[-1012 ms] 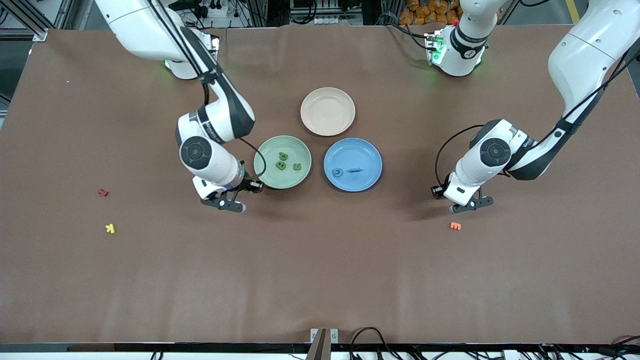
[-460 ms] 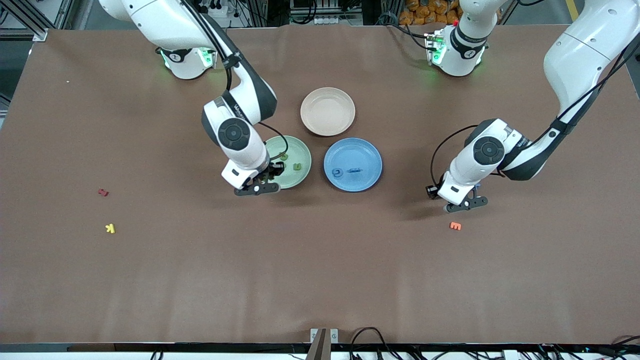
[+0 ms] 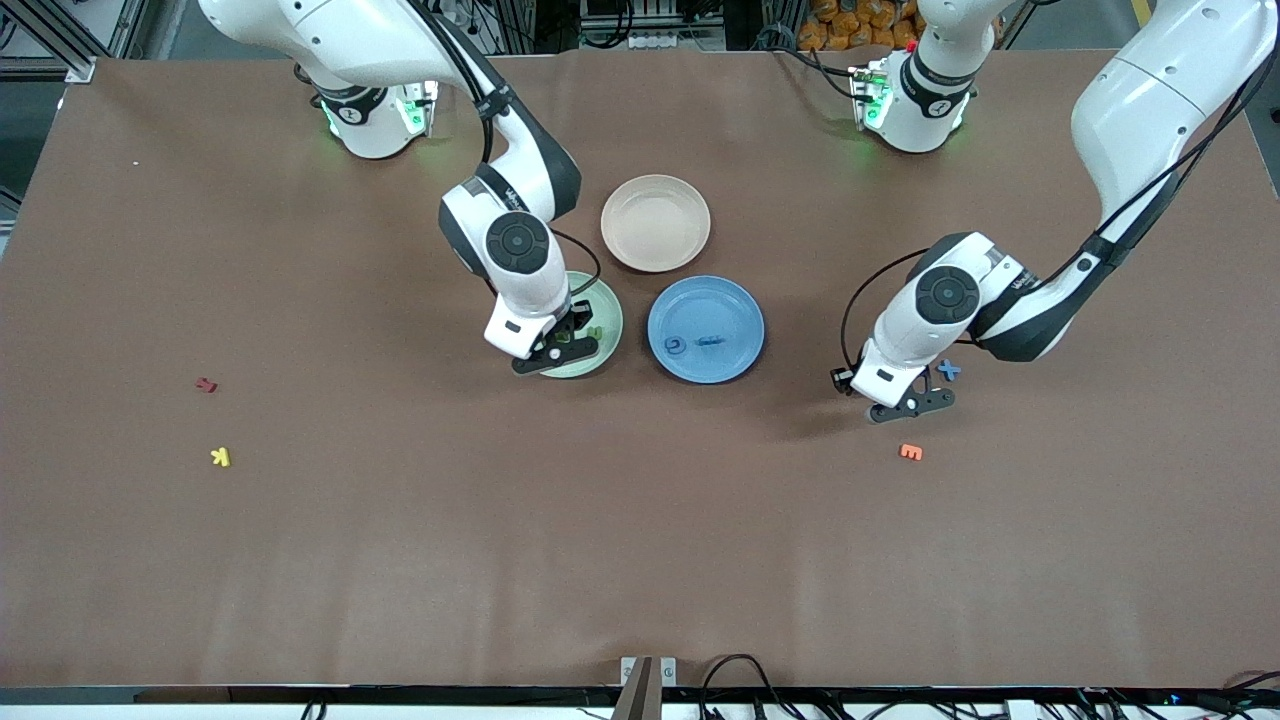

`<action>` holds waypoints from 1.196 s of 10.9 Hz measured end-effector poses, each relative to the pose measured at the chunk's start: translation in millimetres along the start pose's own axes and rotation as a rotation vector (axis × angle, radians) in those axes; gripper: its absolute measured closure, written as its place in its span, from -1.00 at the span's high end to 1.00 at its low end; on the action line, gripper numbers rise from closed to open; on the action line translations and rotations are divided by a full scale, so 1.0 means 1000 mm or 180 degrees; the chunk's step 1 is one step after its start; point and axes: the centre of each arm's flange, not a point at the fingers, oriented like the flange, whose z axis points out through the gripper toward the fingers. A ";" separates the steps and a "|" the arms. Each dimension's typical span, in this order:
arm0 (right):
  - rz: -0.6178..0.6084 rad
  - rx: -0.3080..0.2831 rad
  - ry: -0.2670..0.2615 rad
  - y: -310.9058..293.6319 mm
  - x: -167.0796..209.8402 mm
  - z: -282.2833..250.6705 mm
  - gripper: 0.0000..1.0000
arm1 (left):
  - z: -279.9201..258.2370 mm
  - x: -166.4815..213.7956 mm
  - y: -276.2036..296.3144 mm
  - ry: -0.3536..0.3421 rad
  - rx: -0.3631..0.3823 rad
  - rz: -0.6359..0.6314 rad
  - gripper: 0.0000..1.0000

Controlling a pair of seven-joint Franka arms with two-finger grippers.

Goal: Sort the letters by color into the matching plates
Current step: 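Carry the N to the green plate while the left gripper carries e, then open the right gripper over the green plate while the left releases e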

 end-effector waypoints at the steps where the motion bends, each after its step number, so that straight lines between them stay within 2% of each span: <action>1: -0.0029 -0.0007 -0.0007 -0.005 -0.002 0.002 -0.33 | -0.009 0.000 0.008 -0.0016 0.0020 -0.0016 -0.26; 3: -0.0041 -0.0010 -0.0009 -0.007 -0.003 0.002 -0.29 | -0.025 0.000 0.021 -0.0077 0.0011 -0.0063 -0.26; 8: -0.0022 -0.0018 -0.0004 -0.003 -0.002 0.002 0.94 | -0.039 -0.027 0.065 -0.0077 -0.0006 -0.0094 -0.26; 9: -0.0004 -0.0024 -0.0002 0.000 0.000 0.002 1.00 | -0.041 -0.033 0.076 -0.0063 -0.0015 -0.0116 -0.26; 11: 0.0056 -0.0038 0.0013 0.013 0.005 0.000 1.00 | -0.050 -0.049 0.106 -0.0022 -0.0032 -0.0202 -0.26; 13: 0.0084 -0.0056 0.0042 0.050 0.018 -0.004 1.00 | -0.062 -0.071 0.143 0.0027 -0.0011 -0.0280 -0.26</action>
